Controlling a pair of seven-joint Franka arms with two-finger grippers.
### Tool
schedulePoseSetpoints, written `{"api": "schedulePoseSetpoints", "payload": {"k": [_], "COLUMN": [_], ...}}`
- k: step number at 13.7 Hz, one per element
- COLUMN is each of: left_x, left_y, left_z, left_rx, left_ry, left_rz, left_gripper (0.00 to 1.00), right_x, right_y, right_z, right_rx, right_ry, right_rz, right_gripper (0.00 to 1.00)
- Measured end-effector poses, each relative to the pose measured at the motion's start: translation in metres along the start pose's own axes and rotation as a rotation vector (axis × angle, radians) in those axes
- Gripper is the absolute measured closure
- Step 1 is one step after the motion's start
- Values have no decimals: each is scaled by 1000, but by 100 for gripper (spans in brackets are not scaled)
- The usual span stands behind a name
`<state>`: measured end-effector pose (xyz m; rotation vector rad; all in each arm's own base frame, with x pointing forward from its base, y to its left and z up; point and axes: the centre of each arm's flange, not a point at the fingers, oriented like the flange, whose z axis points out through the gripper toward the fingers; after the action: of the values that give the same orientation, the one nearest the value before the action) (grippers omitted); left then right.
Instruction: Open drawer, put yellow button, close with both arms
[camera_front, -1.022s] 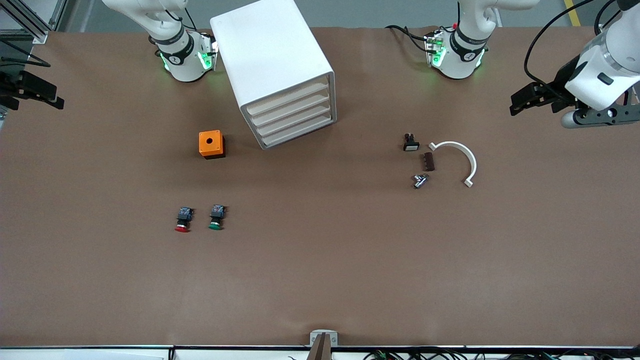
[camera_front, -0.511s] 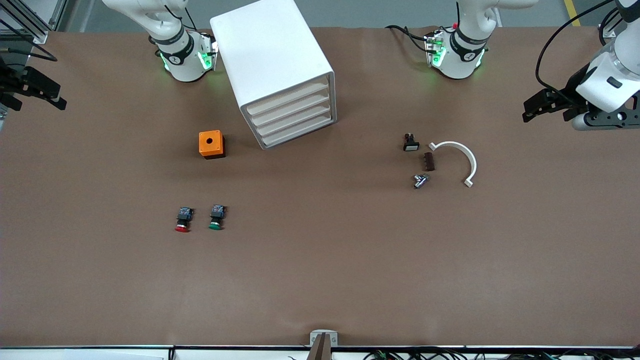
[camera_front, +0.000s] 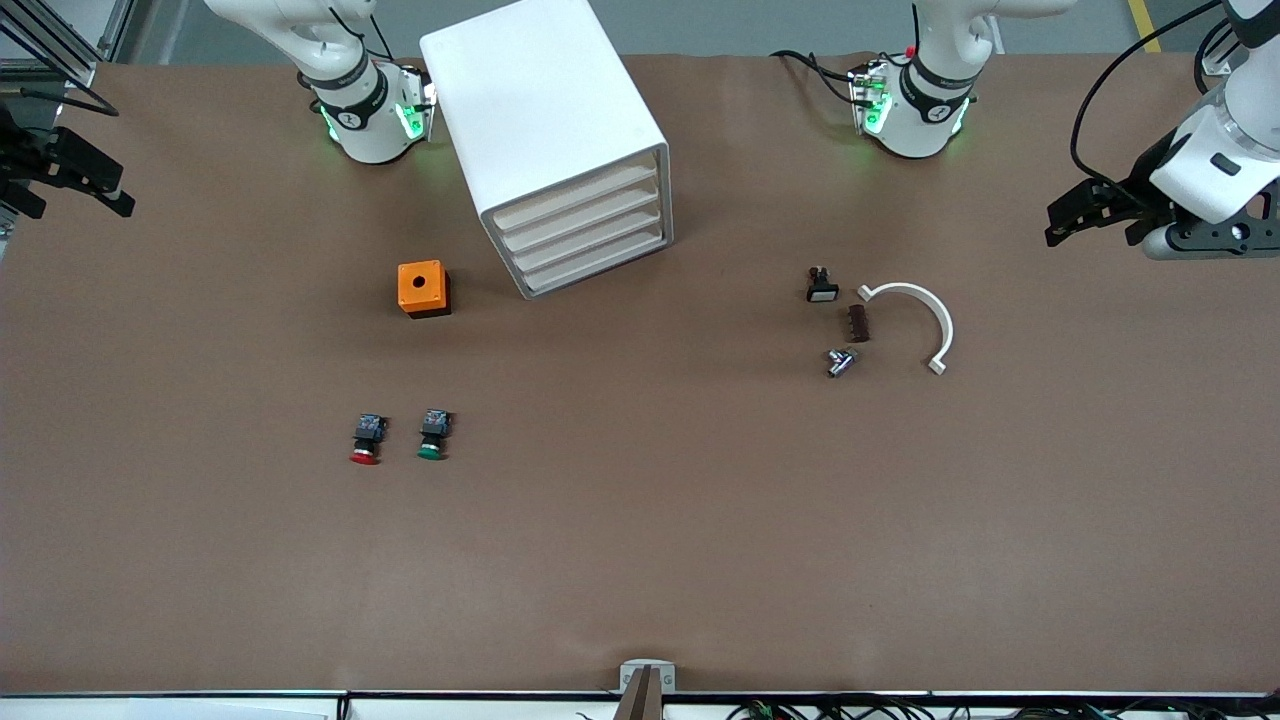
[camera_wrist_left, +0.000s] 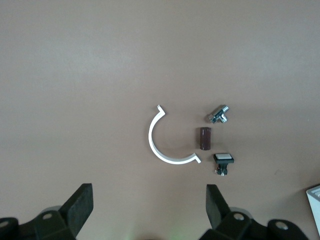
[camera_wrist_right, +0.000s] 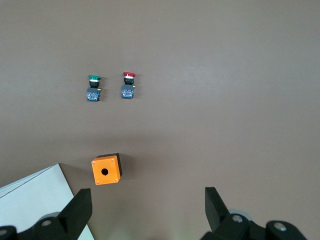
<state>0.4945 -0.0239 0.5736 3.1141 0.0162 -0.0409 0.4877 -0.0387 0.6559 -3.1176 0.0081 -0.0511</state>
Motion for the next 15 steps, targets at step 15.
{"api": "schedulePoseSetpoints", "payload": {"k": [15], "left_x": [51], "left_y": [6], "left_z": [-69], "left_rx": [-1], "left_ry": [178], "left_rz": [1], "left_gripper": [0], "right_x": [-2], "right_y": [-3], "right_z": [2], "right_rx": [-1], "right_ry": [-23], "right_rz": [-8], "right_gripper": [0]}}
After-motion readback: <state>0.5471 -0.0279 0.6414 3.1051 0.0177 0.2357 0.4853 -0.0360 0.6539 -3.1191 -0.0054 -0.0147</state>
